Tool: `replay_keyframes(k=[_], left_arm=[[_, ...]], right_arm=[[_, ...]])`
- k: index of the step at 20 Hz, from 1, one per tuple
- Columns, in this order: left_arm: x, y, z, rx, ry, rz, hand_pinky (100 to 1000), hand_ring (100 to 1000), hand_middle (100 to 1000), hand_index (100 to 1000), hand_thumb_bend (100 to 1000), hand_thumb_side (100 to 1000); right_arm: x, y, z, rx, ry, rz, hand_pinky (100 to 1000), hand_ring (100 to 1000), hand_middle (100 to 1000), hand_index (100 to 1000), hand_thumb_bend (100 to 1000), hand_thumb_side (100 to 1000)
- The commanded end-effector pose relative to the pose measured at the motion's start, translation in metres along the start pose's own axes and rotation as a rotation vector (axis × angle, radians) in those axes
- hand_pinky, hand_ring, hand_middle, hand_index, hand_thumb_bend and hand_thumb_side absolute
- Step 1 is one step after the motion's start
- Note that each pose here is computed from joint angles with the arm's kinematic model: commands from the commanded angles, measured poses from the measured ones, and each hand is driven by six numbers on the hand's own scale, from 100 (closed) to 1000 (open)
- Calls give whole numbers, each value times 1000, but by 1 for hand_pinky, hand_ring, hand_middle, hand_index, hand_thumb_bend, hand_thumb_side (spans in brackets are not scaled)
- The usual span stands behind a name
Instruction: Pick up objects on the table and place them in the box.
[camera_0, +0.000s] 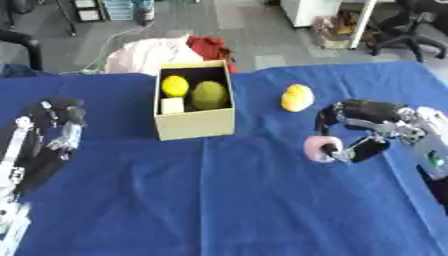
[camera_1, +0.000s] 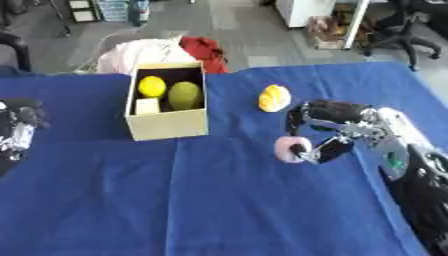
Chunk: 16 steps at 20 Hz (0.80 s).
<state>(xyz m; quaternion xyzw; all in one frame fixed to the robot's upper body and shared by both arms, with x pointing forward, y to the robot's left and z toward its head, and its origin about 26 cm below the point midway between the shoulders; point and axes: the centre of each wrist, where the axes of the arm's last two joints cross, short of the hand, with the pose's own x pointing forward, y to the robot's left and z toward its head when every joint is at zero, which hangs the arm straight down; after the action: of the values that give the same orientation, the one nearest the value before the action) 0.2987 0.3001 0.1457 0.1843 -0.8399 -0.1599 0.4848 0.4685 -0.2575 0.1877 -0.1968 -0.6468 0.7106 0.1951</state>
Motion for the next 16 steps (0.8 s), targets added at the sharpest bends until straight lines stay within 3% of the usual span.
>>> replay_keyframes(k=[1, 8, 16], left_arm=[[7, 3, -4, 12, -30, 4, 766, 561, 568, 716, 100, 546], [18, -8, -13, -6, -80, 63, 765, 560, 566, 716, 100, 545], [25, -17, -18, -41, -106, 102, 771, 558, 563, 714, 100, 551]], right_arm=[[-1, -38, -3, -77, -16, 47, 849, 733, 655, 444, 100, 217], [-1, -72, -31, -237, 36, 48, 840, 722, 652, 441, 100, 199], [8, -64, -68, -374, 114, 48, 818, 702, 643, 441, 100, 200]])
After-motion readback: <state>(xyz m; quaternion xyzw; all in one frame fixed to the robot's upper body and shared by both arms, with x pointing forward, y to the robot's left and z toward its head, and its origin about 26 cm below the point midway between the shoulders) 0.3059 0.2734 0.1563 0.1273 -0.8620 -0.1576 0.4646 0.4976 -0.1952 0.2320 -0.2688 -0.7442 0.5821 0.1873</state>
